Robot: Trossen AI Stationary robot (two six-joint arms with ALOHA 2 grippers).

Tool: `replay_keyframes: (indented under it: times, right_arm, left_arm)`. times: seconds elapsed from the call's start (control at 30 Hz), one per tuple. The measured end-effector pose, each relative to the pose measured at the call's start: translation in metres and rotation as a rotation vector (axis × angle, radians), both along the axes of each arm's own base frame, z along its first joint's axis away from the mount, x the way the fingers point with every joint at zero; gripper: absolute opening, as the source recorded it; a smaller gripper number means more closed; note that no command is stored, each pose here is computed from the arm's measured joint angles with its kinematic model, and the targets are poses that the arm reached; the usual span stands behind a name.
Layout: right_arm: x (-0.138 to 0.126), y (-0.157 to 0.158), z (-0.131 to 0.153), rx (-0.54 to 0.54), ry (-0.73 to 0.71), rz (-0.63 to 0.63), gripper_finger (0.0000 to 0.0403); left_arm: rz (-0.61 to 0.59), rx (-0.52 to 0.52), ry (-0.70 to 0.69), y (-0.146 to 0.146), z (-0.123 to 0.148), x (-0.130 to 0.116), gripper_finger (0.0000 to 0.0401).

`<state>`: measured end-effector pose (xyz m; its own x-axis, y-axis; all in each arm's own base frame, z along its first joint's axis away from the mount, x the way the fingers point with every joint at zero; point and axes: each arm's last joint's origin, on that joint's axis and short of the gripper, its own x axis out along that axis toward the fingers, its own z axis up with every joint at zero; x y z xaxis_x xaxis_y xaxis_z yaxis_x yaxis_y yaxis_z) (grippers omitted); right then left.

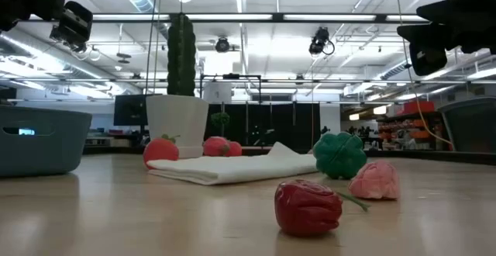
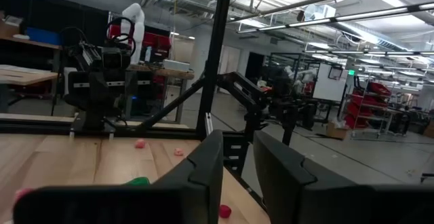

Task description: Pick and placing Produce into tupperware

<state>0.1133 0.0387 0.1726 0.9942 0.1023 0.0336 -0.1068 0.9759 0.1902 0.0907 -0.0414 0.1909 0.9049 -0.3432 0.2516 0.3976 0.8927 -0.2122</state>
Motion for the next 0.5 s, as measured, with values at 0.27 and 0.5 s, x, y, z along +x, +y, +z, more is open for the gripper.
replay_keyframes:
  times: [0.27, 0.5]
  right_arm:
    - [0.0, 0.0, 0.0, 0.0, 0.0, 0.0, 0.0183]
    - [0.0, 0.0, 0.0, 0.0, 0.0, 0.0, 0.0183]
  left_arm:
    - [0.0, 0.0, 0.0, 0.0, 0.0001, 0.0, 0.0089]
    - [0.0, 0.0, 0.0, 0.0, 0.0001, 0.0, 0.0093]
